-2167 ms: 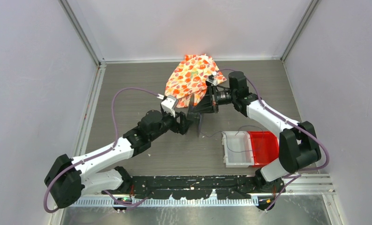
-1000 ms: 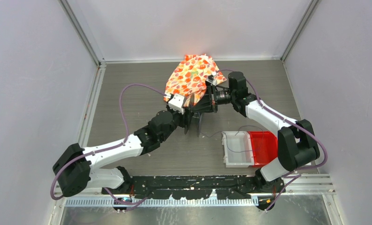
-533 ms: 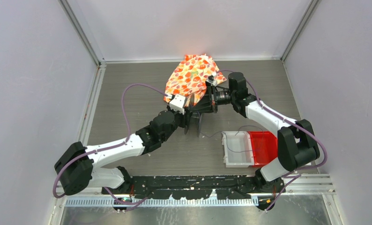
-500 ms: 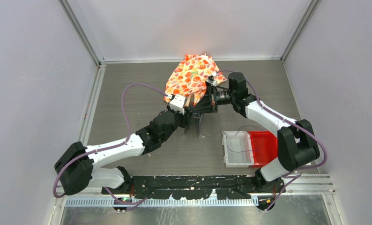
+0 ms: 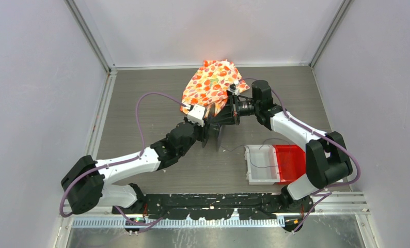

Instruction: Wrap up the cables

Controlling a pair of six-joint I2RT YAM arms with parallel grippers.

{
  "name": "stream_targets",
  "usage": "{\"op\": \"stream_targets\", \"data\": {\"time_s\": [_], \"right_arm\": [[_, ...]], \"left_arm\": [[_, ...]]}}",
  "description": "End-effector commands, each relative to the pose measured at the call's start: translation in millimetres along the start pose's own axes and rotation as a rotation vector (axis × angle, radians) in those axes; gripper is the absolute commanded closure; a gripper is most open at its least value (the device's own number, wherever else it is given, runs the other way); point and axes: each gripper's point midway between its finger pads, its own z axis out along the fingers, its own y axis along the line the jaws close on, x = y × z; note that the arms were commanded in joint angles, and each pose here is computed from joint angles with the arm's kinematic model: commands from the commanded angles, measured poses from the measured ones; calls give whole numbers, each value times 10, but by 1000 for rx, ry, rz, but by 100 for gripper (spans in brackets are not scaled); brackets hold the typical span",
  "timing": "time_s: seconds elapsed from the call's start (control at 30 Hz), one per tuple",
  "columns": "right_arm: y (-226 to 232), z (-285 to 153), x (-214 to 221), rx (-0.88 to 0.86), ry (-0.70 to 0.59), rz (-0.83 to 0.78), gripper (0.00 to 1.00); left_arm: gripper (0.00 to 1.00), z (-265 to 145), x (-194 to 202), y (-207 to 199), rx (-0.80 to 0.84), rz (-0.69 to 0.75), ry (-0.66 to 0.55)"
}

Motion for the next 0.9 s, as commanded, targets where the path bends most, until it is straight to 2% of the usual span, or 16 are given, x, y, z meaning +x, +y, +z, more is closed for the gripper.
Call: {"op": "stream_targets", "data": {"time_s": [0.0,0.2,0.5,0.63,0.67,0.8,0.87], "right_arm": [[129,-30,3,-26,-13,-60,99],[128,-35,14,-27,-13,-57,100],[120,-42,31,-26,-16,-53,100],[100,-43,33,-21,-21,-45,99],[97,-44,33,-19,-22,-41,97],[125,-57,31,-3,-40,-49,61],[166,-88,77,24,-44,-70,50]], "left_arm": [[67,36,-252,-6,-28,-38,-67],[73,54,-285,-29,-24,-52,-73],[98,65,-347,-14,-37,-45,-83],[99,33,-366,-21,-26,-36,-79],[100,15,-375,-22,-22,-35,-78],[100,-97,-451,-1,-13,-31,-73],[100,-188,-527,54,-23,-21,-80]]}}
